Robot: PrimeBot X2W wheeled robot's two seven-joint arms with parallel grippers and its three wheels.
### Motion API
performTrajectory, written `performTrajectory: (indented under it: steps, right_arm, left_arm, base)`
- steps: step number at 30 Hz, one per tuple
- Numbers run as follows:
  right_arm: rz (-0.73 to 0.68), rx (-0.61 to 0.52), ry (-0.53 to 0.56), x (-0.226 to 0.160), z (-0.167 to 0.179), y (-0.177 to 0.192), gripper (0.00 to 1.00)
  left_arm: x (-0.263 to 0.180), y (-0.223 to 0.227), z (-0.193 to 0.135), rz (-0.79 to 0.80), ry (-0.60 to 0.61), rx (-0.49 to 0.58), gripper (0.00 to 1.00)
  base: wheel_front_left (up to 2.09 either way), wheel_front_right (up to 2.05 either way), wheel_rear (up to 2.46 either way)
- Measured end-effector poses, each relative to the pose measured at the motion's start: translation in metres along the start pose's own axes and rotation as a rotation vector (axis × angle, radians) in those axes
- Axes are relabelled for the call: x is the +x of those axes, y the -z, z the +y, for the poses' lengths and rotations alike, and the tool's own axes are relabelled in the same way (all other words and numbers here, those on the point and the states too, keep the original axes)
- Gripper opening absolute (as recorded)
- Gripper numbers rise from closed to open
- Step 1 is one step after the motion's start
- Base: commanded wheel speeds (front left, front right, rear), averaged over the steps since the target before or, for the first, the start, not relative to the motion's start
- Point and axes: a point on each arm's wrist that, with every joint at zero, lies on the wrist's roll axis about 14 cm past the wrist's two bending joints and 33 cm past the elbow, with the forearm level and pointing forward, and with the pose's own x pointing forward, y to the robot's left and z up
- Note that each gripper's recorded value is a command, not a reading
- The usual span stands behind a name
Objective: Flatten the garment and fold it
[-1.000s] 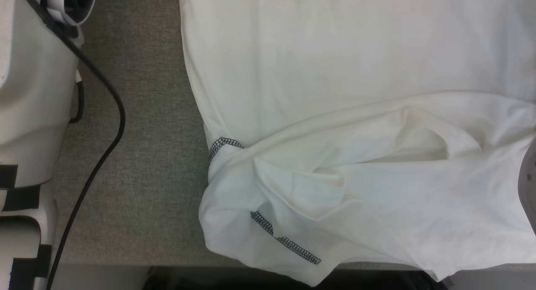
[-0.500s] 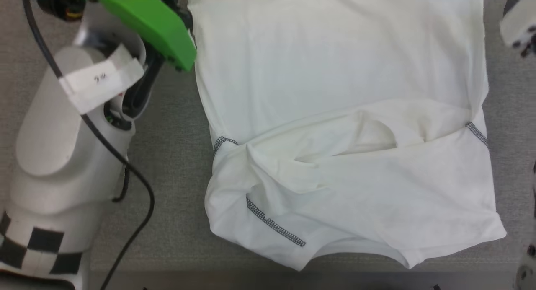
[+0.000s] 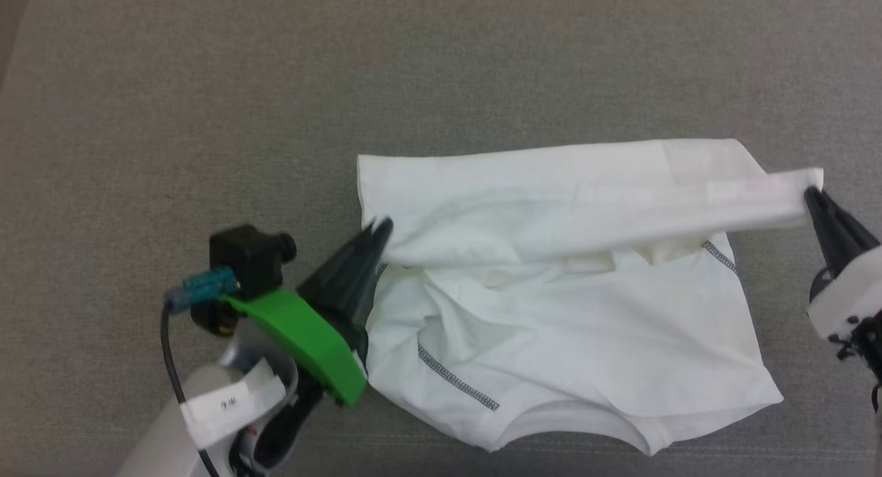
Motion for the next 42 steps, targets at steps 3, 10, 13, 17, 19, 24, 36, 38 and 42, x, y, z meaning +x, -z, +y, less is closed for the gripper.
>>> performTrajectory:
  steps: [3, 10, 13, 17, 19, 24, 36, 38, 42]
  right_arm:
    - [0.031, 0.022, 0.009, -0.02, -0.002, 0.011, 0.0]
    - [0.177, 0.009, 0.07, -0.047, -0.014, 0.05, 0.0]
    - [0.218, 0.002, 0.096, -0.053, -0.02, 0.062, 0.0]
    - [0.305, -0.012, 0.131, -0.063, -0.028, 0.087, 0.0]
    - [0.342, -0.014, 0.143, -0.065, -0.03, 0.099, 0.0]
    - [0.425, 0.005, 0.142, -0.069, -0.028, 0.13, 0.0]
    - [0.429, 0.023, 0.144, -0.072, -0.026, 0.142, 1.0]
    - [0.348, 0.027, 0.135, -0.071, -0.024, 0.123, 1.0]
    - [0.207, 0.045, 0.1, -0.07, -0.015, 0.09, 1.0]
  left_arm:
    - [-0.023, 0.018, -0.013, 0.046, 0.001, -0.055, 0.0]
    - [-0.065, 0.066, -0.024, 0.163, -0.041, -0.171, 0.0]
    - [-0.075, 0.075, -0.017, 0.172, -0.081, -0.183, 0.0]
    - [-0.085, 0.09, -0.013, 0.204, -0.113, -0.203, 0.0]
    - [-0.088, 0.096, -0.011, 0.219, -0.126, -0.207, 0.0]
    - [-0.093, 0.118, -0.008, 0.28, -0.144, -0.22, 0.0]
    - [-0.095, 0.124, 0.002, 0.245, -0.223, -0.232, 1.0]
    - [-0.093, 0.097, 0.016, 0.104, -0.286, -0.21, 1.0]
    - [-0.097, 0.055, 0.036, -0.098, -0.38, -0.137, 1.0]
  base:
    - [0.0, 0.0, 0.0]
    - [0.0, 0.0, 0.0]
    - [0.0, 0.0, 0.0]
    - [0.0, 0.0, 0.0]
    - [0.0, 0.0, 0.0]
    - [0.0, 0.0, 0.0]
    - [0.0, 0.0, 0.0]
    - [0.0, 0.0, 0.0]
    - [0.0, 0.0, 0.0]
